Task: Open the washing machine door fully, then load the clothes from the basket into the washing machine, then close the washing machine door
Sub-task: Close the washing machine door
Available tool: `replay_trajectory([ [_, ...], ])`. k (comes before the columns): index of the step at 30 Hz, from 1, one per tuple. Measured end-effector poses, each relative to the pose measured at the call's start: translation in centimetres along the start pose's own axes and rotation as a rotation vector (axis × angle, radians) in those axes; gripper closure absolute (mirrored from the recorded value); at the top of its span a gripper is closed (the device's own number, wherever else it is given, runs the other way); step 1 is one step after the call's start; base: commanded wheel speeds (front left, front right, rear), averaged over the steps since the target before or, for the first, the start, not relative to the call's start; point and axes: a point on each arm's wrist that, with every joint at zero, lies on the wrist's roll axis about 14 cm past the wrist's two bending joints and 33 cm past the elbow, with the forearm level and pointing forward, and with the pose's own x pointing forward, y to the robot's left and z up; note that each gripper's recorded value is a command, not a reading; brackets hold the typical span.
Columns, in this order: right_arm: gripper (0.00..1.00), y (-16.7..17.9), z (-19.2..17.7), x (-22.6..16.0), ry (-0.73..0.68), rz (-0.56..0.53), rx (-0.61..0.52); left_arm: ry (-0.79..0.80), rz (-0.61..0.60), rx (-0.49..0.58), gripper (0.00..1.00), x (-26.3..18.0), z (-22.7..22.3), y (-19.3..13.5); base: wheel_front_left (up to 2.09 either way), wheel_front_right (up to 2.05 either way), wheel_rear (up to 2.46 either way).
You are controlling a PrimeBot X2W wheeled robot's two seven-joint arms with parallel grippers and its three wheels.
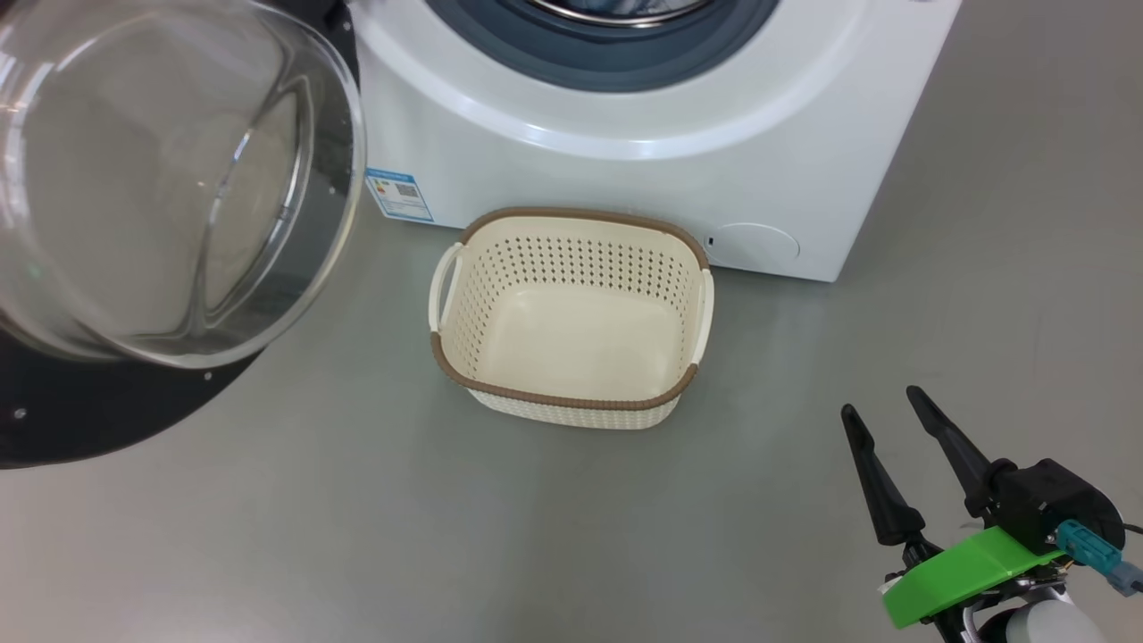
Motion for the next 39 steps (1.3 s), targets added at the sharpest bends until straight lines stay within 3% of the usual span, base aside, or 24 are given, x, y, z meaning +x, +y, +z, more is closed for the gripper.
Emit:
replay_trajectory([
  [20, 0.0, -1.9, -0.8, 0.2, 0.022, -0.037, -0.001, 0.119, 0.063, -0.005, 1.0, 1.9, -5.0, 1.8, 0.0, 0.0, 0.0],
  [39, 0.0, -1.0, -0.8, 0.5, 0.023, -0.014, -0.001, 0.318, -0.015, -0.077, 1.0, 0.2, -7.2, 0.4, 0.0, 0.0, 0.0],
])
